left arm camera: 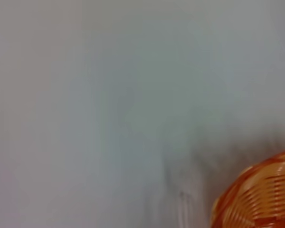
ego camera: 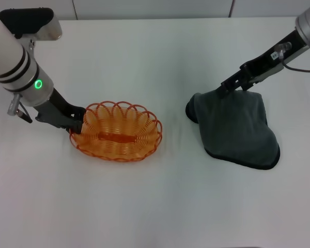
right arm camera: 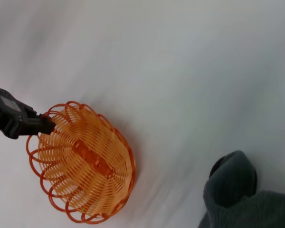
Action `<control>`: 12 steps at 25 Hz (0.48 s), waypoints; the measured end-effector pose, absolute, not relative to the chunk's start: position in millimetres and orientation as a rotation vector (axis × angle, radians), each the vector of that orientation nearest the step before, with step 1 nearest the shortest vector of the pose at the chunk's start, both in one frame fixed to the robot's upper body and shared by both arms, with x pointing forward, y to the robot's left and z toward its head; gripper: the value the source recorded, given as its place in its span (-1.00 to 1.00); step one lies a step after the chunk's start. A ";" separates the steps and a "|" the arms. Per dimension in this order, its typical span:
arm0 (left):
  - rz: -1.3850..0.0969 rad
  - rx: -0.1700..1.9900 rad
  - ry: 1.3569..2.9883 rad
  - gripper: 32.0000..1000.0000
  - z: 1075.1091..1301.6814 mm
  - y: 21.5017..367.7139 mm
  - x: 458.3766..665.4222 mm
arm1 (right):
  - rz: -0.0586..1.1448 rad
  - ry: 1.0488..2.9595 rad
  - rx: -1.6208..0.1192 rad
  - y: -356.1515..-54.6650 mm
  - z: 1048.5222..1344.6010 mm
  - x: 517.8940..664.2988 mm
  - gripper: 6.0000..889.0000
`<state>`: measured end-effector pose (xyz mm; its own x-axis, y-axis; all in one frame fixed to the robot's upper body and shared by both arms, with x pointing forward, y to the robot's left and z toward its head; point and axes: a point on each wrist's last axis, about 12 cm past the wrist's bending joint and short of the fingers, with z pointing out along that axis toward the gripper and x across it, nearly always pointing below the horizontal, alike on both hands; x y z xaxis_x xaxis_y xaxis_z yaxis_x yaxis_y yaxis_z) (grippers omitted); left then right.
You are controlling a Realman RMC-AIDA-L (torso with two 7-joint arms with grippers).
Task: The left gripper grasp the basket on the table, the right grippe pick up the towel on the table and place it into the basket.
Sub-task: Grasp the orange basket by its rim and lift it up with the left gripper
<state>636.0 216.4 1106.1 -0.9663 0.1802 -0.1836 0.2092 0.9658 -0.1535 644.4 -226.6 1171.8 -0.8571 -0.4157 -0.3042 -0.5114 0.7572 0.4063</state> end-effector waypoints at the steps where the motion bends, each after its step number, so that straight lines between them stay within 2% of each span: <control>1: -0.262 0.294 2.946 -0.81 1107.0 216.6 636.2 | 0.722 2.759 -0.736 -226.7 1171.8 644.4 0.94; 3: -0.283 0.292 2.942 -0.81 1109.1 216.8 637.1 | 0.722 2.759 -0.736 -226.7 1171.7 644.3 0.94; 8: -0.481 0.271 2.900 -0.82 1118.1 221.6 639.6 | 0.722 2.759 -0.735 -226.9 1171.5 644.3 0.94; 12: -0.542 0.245 2.887 -0.84 1120.7 228.2 639.4 | 0.723 2.760 -0.734 -227.2 1171.2 644.0 0.94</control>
<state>639.4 228.2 1120.7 -0.9676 0.1257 -0.2191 0.1966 0.9193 -0.3408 644.0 -227.2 1171.2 -0.8580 -0.4147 -0.3030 -0.5100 0.7578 0.4070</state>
